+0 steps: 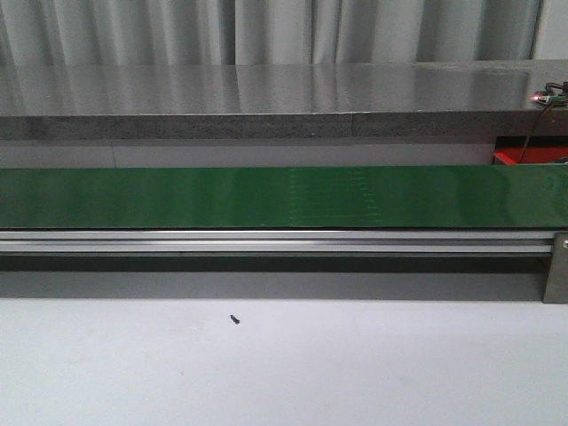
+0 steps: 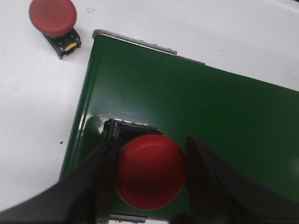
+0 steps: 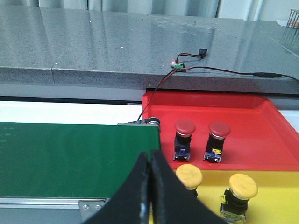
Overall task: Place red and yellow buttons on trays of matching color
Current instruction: 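Lower the left gripper onto a red-capped button and close on it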
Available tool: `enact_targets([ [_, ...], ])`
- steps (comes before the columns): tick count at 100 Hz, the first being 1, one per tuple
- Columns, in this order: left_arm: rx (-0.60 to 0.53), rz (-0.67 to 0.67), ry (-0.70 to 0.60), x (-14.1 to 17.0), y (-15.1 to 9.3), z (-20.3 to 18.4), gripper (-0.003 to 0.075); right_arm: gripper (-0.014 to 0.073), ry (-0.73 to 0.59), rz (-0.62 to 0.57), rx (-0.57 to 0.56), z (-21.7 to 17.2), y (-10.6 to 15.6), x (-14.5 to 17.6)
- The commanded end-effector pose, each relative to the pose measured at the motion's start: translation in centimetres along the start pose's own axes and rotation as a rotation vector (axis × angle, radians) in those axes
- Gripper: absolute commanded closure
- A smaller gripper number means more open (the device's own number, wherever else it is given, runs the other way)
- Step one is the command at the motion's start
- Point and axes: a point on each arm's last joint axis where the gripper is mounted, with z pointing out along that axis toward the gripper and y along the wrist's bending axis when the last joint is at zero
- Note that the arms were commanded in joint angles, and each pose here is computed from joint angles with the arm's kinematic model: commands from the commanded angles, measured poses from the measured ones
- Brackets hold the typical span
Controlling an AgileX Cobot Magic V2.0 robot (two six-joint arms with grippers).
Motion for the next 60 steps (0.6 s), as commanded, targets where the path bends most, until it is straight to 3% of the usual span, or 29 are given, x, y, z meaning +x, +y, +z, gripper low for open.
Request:
enact_targets([
  [1, 0.013, 0.007, -0.104, -1.2, -1.1, -1.5, 0.0589, 0.0718, -0.108, -0.006, 0.007, -0.2, -0.1, -1.6],
  [17, 0.012, 0.008, -0.108, -1.2, -1.2, -1.5, 0.0532, 0.0718, -0.108, -0.006, 0.007, -0.2, -0.1, -1.6],
  [32, 0.016, 0.006, -0.11, -1.3, -1.2, -1.5, 0.0297, 0.0718, -0.108, -0.006, 0.007, -0.2, -0.1, -1.6],
  [41, 0.031, -0.006, -0.115, -1.3, -1.4, -1.5, 0.0204, 0.0718, -0.108, -0.006, 0.007, -0.2, -0.1, -1.6],
  [60, 0.115, -0.011, -0.186, -1.8, -2.4, -2.4, 0.019, 0.0718, -0.108, -0.006, 0.007, -0.2, -0.1, -1.6],
])
